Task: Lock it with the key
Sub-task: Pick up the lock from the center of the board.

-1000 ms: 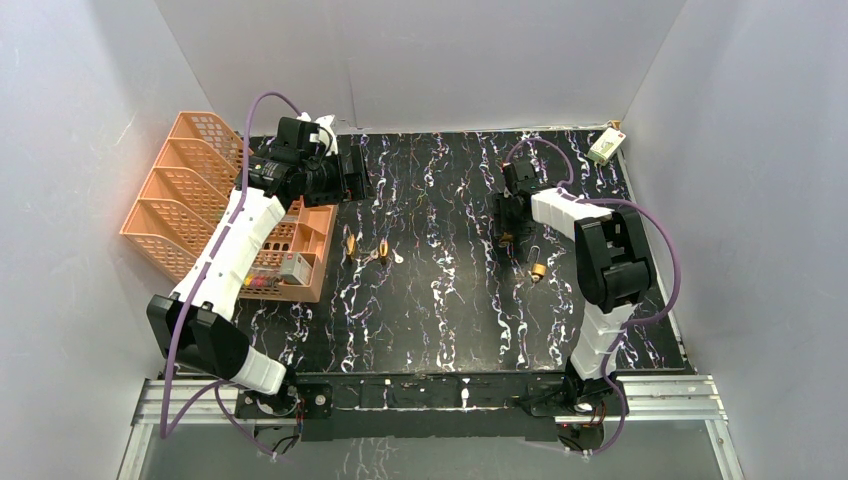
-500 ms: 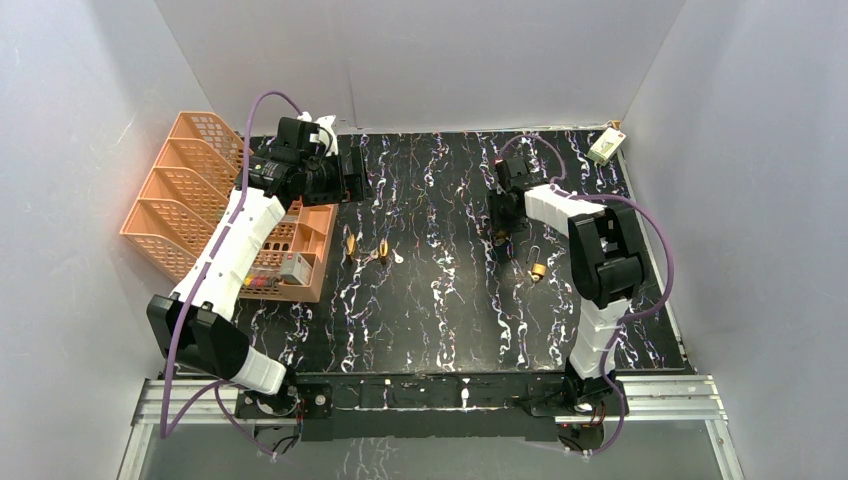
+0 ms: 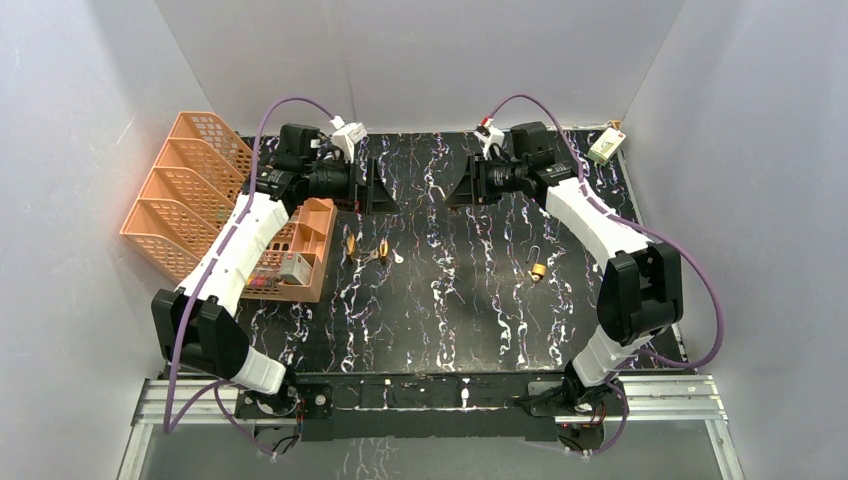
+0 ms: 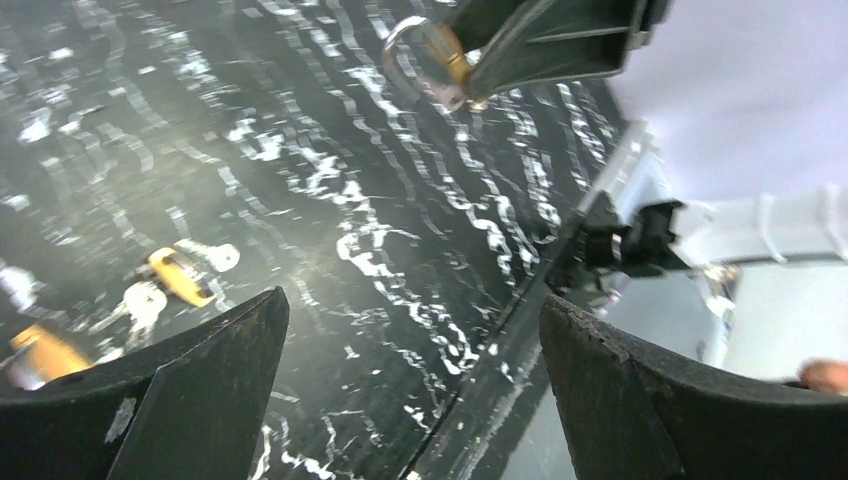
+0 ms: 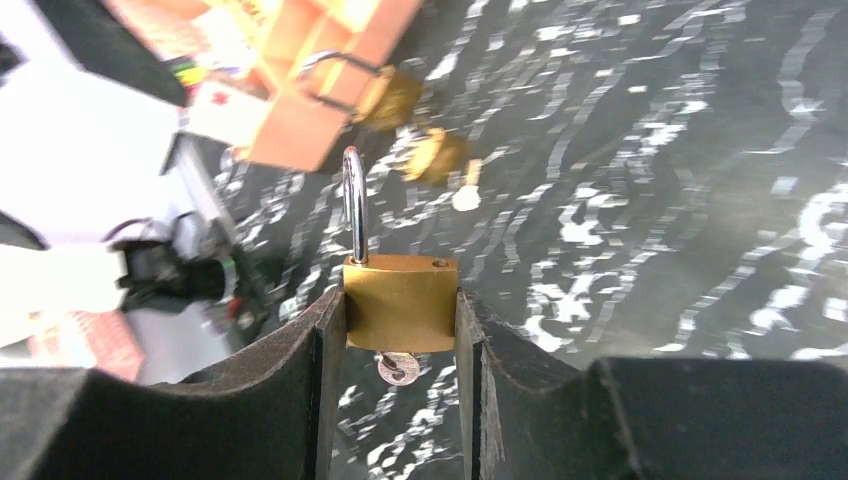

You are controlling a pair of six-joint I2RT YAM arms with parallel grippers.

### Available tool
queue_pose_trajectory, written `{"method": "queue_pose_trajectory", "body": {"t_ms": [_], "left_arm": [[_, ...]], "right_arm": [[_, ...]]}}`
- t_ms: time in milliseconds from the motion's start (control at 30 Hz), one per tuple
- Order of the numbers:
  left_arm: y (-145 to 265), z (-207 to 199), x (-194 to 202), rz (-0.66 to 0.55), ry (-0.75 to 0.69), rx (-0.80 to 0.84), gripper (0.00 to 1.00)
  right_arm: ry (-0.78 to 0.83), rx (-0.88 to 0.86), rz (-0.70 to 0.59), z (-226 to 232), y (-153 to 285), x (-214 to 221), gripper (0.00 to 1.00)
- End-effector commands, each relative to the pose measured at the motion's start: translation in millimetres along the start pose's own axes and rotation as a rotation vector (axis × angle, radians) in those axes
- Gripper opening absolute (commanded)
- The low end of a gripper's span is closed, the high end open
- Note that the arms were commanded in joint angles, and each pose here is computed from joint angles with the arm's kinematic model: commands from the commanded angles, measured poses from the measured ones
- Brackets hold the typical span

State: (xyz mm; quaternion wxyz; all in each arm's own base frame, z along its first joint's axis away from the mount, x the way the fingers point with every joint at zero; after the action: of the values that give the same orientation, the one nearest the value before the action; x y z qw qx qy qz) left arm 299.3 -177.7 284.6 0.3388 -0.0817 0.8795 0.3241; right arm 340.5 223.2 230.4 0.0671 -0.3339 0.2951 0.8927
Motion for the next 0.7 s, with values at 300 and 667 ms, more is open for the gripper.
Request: {"method": "queue_pose_trajectory", "body": {"t_ms": [300,667], "left_arm": [[22.9,-60.2,-11.8,-0.078,-0.28,0.466,0.86],[18.6,-64.3,-17.2,-0.023,-0.213,0.568,0.67]], "right_arm": [[-0.052,-0.673,0.09,106.0,50.3,-4.3,0.31],[-0.032,-0.736,0.12,124.6,58.7,-8.3,0.32]]}}
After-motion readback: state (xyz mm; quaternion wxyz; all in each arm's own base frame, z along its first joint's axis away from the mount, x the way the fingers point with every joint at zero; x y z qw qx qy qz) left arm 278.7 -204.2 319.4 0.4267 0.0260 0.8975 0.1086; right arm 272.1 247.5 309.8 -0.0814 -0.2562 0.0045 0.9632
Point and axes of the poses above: each gripper's point midway between its finger pads, its own y axis back along the fingers, its own z axis along the line the jaws close on, x = y × z, the point moved 5 cm from there along y, back along the fingers
